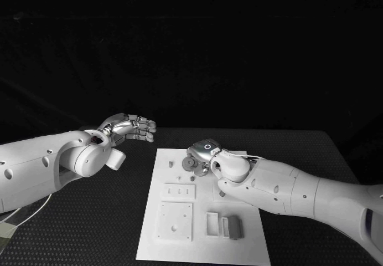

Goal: Assemble the parts on the task board

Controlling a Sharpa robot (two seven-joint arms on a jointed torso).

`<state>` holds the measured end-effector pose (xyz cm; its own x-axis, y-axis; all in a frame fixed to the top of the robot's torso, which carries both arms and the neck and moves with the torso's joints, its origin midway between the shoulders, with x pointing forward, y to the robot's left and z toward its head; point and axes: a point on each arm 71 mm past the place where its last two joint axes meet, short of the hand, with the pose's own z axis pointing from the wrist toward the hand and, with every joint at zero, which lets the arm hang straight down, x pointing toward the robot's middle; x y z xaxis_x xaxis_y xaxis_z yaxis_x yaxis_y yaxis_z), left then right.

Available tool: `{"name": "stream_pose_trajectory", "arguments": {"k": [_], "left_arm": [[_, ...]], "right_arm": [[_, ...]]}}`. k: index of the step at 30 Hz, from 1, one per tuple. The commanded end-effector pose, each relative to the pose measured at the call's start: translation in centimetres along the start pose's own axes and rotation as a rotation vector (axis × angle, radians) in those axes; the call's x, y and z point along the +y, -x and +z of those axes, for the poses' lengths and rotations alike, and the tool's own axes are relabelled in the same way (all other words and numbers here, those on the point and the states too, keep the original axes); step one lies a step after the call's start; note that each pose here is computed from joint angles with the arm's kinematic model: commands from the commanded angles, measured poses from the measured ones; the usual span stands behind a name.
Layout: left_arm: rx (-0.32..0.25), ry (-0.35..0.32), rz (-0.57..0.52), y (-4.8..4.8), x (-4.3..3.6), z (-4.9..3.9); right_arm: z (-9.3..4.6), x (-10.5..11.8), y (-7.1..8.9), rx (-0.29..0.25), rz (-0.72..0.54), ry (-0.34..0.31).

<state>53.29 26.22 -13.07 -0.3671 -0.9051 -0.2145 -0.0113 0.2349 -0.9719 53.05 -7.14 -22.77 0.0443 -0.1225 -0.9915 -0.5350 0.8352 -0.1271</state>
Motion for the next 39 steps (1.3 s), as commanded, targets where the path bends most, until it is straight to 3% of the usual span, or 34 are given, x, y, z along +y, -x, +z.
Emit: {"name": "stream_pose_trajectory", "arguments": {"k": [1,21,31,39], "left_arm": [[0.021,-0.005,-0.001,-0.26,-0.15,0.05],[0.017,-0.004,0.001,-0.21,-0.13,0.11],[0.015,-0.004,0.002,-0.15,-0.12,0.09],[0.014,-0.004,0.001,-0.08,-0.09,0.05]], "right_arm": [[-0.1,0.0,-0.6,0.064,0.026,0.0],[-0.3,-1.4,-1.4,0.133,0.105,-0.034],[-0.7,-2.2,-1.4,0.104,0.126,-0.047],[-1.3,-3.1,-0.9,0.05,0.14,-0.06]]}}
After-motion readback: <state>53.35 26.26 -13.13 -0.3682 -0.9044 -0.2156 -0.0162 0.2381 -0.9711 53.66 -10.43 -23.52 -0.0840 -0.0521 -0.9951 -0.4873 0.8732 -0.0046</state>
